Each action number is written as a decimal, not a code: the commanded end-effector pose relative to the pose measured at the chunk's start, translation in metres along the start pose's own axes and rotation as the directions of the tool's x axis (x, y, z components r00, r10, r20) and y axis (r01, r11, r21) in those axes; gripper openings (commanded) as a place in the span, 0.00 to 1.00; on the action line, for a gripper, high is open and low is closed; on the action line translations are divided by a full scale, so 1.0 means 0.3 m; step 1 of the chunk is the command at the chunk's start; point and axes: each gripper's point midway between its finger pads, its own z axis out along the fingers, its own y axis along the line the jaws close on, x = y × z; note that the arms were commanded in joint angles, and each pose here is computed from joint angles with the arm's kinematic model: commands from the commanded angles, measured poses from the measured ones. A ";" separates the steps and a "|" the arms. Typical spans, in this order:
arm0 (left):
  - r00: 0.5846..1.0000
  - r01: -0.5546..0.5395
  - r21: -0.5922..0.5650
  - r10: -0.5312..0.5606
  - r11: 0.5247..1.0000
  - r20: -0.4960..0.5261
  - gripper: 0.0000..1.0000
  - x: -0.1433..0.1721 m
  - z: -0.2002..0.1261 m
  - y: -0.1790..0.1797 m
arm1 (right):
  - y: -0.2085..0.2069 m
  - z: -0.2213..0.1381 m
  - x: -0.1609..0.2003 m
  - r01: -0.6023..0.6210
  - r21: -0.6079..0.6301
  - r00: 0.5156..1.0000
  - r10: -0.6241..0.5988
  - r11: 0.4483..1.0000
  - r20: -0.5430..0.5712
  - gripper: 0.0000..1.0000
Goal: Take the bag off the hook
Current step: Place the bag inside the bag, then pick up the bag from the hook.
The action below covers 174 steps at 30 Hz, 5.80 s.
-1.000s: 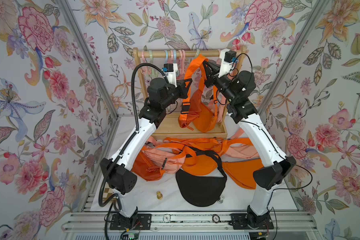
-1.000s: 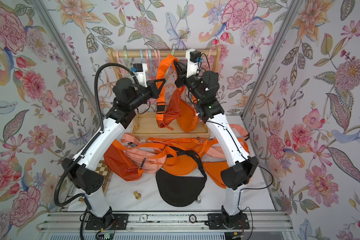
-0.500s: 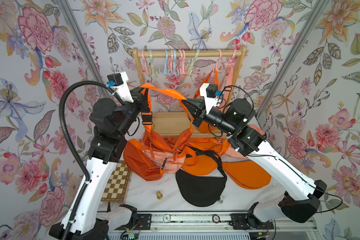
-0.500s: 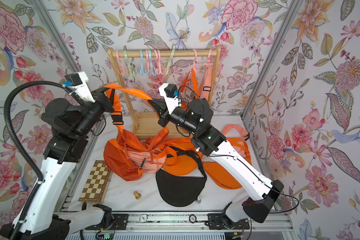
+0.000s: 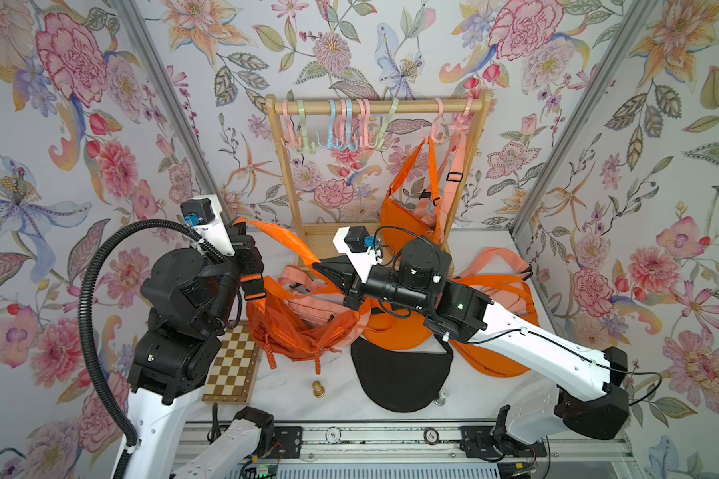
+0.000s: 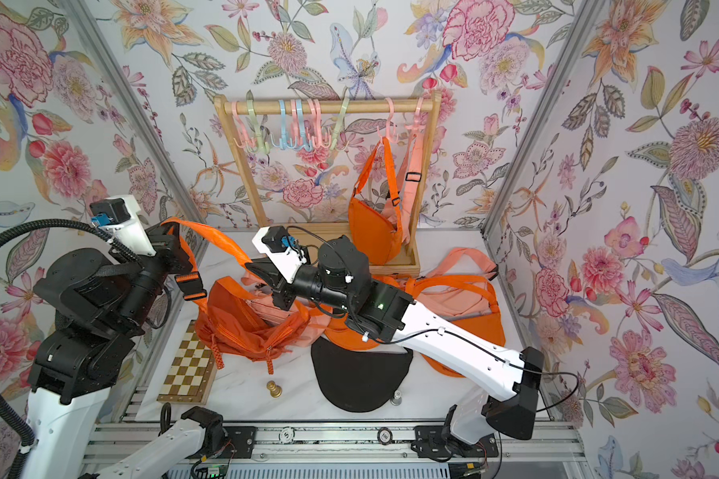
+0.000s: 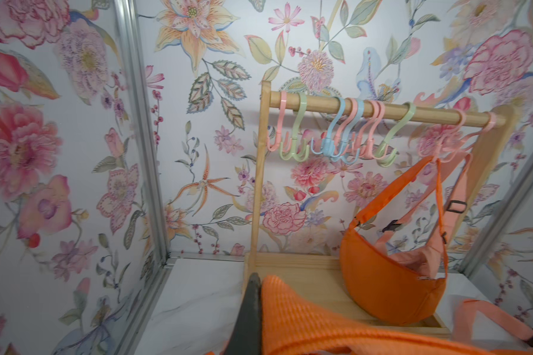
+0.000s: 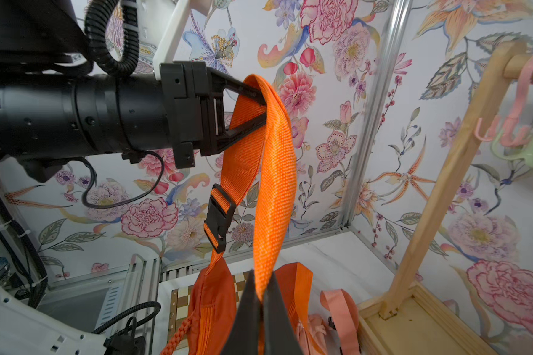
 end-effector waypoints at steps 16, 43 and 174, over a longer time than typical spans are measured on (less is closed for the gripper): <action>0.988 0.032 -0.578 0.062 0.815 0.143 0.00 -0.197 -0.123 0.344 | 0.034 0.132 0.186 -0.196 -0.128 0.963 0.166 0.972 -0.212 0.00; 0.998 -0.040 -0.548 0.002 0.836 -0.070 0.00 0.276 0.209 0.277 | 0.031 0.298 0.790 -0.557 -0.008 0.699 0.463 0.831 -0.545 0.00; 0.994 -0.064 0.386 0.022 0.920 0.111 0.99 0.550 1.008 -1.194 | -1.423 -0.603 0.035 -0.056 0.744 0.985 0.161 0.666 -0.070 0.02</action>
